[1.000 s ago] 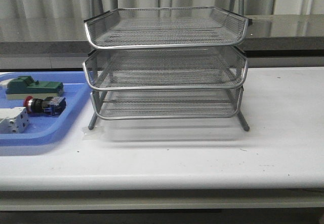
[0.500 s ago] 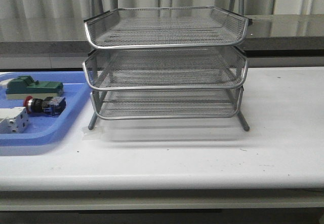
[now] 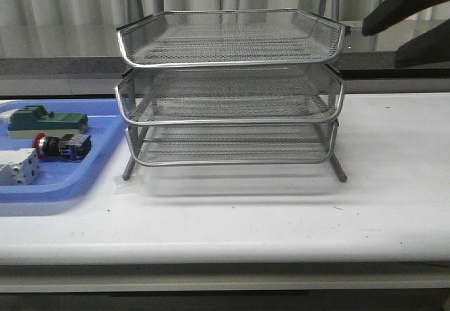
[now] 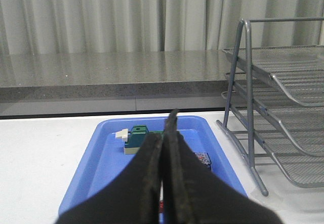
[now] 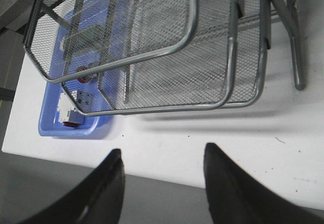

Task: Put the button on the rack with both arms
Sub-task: 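Move the right gripper to the middle mesh tier's front edge and grasp it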

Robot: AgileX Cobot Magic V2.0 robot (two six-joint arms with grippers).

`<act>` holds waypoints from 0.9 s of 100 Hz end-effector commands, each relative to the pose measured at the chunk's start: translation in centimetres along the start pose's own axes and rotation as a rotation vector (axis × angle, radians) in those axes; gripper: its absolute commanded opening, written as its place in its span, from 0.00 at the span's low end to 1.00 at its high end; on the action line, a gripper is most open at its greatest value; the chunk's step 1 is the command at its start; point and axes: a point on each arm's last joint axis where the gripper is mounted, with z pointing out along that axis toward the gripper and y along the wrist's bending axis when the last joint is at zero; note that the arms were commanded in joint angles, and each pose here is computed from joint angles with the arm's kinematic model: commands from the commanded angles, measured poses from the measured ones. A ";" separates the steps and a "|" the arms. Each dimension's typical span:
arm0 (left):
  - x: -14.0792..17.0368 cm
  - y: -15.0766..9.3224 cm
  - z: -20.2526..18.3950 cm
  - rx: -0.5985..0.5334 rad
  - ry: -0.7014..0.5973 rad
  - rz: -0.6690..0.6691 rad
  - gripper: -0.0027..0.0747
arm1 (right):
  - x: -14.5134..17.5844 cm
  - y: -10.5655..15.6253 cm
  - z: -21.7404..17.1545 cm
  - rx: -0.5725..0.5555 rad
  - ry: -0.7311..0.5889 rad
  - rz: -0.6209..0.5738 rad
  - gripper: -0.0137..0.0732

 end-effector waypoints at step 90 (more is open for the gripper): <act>0.2 0.0 -0.2 0.008 -0.081 -0.014 0.01 | -2.3 -4.3 10.3 -0.185 0.057 0.159 0.60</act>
